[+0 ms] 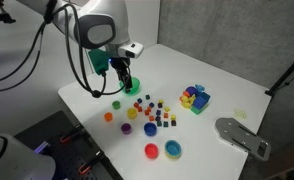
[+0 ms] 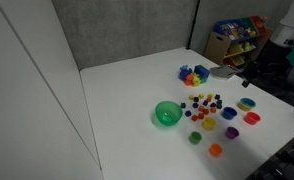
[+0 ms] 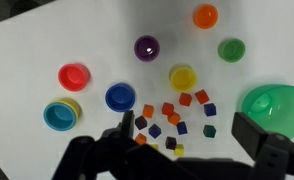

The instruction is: Pick up the blue bowl and stack it into the light blue bowl that is in the yellow bowl

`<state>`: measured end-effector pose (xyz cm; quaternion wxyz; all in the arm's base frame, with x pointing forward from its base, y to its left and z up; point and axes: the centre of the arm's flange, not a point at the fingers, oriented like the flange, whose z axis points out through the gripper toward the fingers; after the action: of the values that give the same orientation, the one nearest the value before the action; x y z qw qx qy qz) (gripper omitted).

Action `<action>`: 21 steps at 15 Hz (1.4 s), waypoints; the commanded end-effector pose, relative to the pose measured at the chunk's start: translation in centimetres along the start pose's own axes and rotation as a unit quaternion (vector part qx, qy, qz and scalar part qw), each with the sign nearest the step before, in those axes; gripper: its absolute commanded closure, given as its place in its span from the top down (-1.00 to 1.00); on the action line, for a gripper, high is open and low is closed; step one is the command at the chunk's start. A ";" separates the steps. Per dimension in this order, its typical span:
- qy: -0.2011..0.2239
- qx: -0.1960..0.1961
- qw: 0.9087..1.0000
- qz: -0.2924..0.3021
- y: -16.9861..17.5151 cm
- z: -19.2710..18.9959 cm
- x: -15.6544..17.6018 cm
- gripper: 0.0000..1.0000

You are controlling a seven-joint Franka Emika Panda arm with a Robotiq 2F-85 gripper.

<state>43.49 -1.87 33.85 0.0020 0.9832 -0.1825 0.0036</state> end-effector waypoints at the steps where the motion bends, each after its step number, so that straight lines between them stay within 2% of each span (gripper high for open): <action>1: 0.008 -0.007 1.000 -0.018 1.0 2.6 3.4 1.00; 5: 0.000 -0.028 0.998 -0.054 2.7 6.0 5.8 1.00; 12: -0.008 -0.037 0.994 -0.100 5.9 12.8 9.4 1.00; 21: -0.004 -0.064 0.996 -0.065 9.2 21.5 11.7 1.00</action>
<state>50.02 -13.62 14.67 0.0499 0.9925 -0.1104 -0.0181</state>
